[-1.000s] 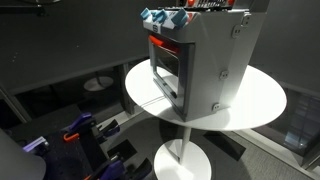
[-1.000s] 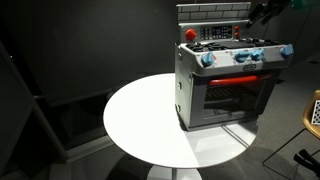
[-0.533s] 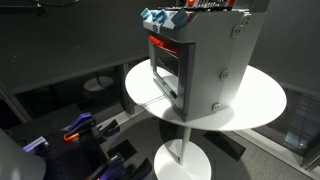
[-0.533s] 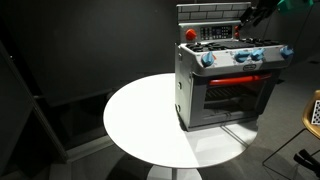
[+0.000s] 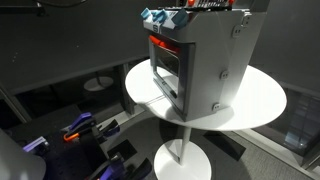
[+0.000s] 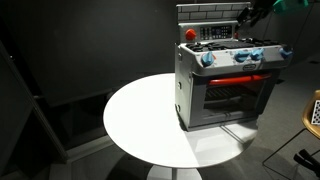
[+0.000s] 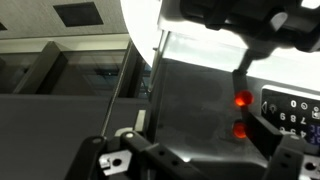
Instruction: Push the top right button on the toy stove
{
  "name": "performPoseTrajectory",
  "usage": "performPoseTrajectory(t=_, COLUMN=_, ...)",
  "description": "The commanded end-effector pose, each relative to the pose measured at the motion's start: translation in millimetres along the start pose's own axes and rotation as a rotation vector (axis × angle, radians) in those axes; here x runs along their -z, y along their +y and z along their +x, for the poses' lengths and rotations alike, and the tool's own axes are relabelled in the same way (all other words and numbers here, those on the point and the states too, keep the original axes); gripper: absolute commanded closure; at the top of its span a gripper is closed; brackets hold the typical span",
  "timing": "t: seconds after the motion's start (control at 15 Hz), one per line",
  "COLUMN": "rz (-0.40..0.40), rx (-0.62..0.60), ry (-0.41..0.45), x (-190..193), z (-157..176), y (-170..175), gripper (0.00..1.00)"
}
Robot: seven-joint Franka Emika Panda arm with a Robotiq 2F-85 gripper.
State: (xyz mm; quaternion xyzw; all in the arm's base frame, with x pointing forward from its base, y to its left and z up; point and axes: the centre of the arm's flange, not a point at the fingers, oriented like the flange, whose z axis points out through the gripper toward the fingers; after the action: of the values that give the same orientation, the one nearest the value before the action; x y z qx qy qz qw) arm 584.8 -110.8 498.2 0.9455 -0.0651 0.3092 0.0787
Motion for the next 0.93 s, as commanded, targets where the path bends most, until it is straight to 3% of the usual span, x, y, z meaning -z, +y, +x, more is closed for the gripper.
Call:
performPoseTrajectory(t=0.0, rz=-0.02, rx=-0.03, ry=-0.012, x=-0.4, z=11.5, y=1.3, gripper=0.0)
performPoseTrajectory(t=0.47, rz=0.0, rx=-0.069, ry=-0.165, x=26.6, z=-15.9, y=22.3, gripper=0.0)
performPoseTrajectory(t=0.87, rz=0.04, rx=-0.146, ry=-0.403, x=71.4, z=-44.2, y=42.9, gripper=0.0)
